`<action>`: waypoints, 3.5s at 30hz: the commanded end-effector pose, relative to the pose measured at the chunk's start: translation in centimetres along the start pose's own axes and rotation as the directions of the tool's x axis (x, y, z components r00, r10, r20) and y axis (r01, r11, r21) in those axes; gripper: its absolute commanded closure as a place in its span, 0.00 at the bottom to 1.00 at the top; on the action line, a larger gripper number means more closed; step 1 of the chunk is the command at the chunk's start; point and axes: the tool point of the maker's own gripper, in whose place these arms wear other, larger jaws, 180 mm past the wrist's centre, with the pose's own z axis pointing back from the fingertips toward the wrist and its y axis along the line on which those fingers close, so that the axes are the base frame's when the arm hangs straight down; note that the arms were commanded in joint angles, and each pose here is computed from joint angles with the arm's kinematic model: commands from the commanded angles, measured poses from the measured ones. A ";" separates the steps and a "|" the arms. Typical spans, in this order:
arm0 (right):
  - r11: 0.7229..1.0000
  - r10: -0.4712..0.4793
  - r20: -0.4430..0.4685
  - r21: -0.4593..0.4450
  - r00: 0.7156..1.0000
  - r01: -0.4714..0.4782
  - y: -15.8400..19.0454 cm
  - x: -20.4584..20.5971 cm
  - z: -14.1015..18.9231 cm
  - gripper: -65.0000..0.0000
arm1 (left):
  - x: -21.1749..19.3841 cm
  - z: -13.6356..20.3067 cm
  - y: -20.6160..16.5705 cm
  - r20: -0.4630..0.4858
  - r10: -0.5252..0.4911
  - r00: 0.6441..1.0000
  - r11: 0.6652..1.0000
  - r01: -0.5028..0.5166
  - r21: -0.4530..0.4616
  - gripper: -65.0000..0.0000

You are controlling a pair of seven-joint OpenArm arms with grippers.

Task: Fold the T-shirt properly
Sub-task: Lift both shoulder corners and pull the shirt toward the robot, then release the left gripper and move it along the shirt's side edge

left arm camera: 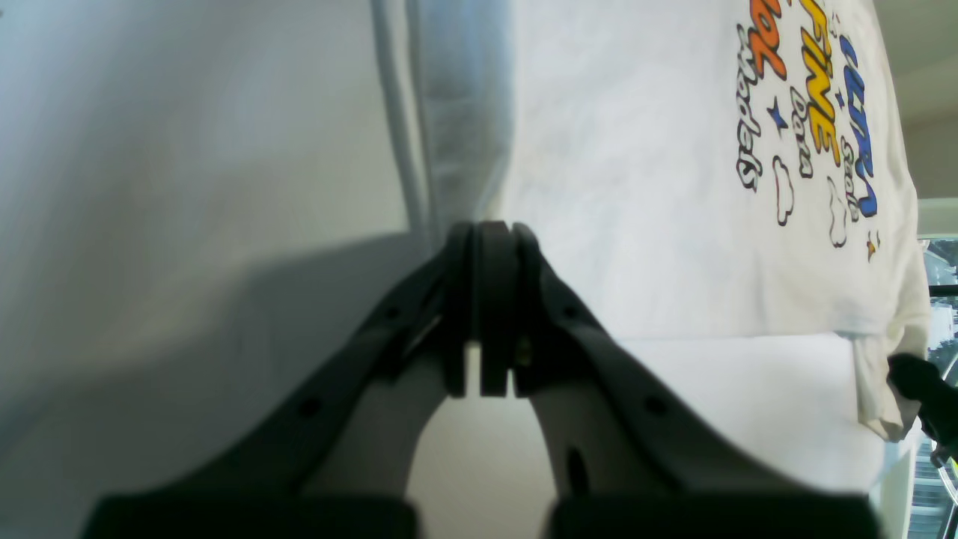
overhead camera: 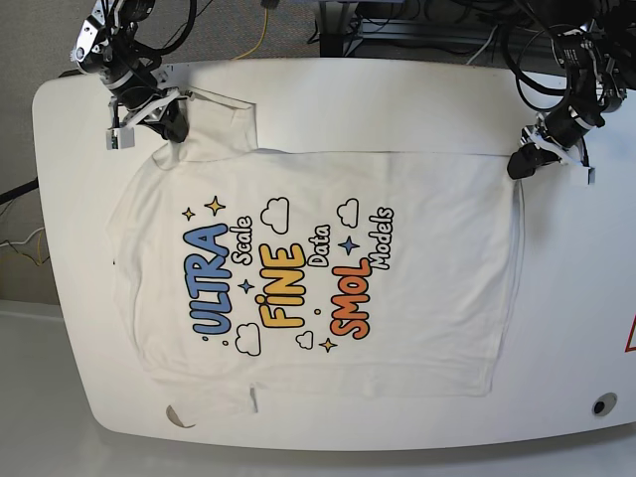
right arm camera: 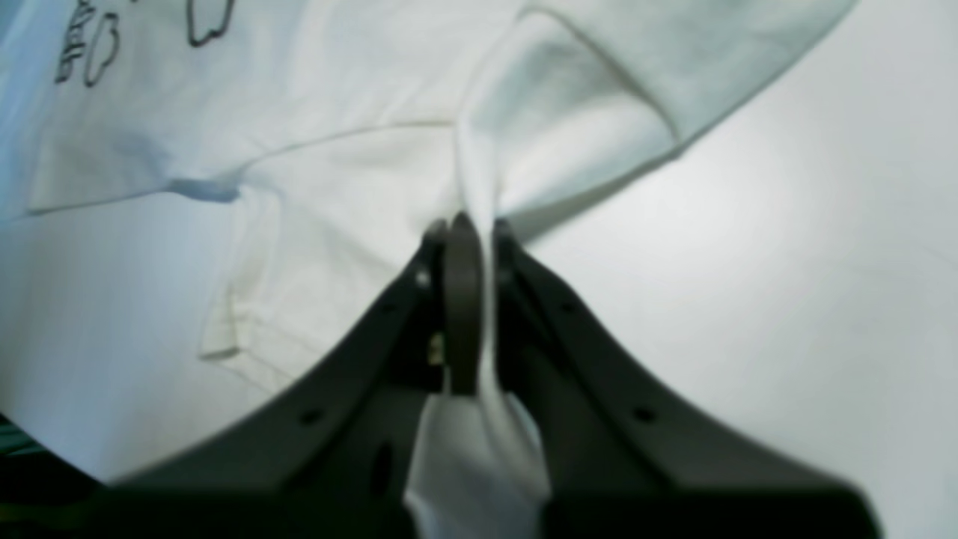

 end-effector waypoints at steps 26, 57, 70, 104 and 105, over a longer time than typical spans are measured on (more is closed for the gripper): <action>0.996 0.071 0.013 -0.057 0.997 -0.071 -0.7 0.6 3.6 1.00 | -1.7 3.3 1.0 -0.067 -0.057 0.996 0.997 0.061 0.048 1.00; 0.975 0.145 0.025 -0.174 0.989 -0.139 -0.9 1.3 12.4 1.00 | -4.6 11.8 1.0 -0.181 -0.136 0.974 0.975 0.164 0.147 1.00; 0.974 0.169 0.096 -0.171 0.981 -0.151 -0.8 3.9 11.4 1.00 | -3.2 11.2 0.7 -0.155 -0.153 0.976 0.975 0.174 0.135 1.00; 0.967 0.208 0.154 -0.181 0.966 -0.180 -1.0 6.6 10.7 1.00 | -2.2 10.5 0.3 -0.104 -0.172 0.980 0.974 0.185 0.129 0.42; 0.967 0.208 0.154 -0.182 0.966 -0.179 -1.0 6.6 10.7 1.00 | -2.3 10.5 0.3 -0.107 -0.170 0.980 0.974 0.183 0.129 0.40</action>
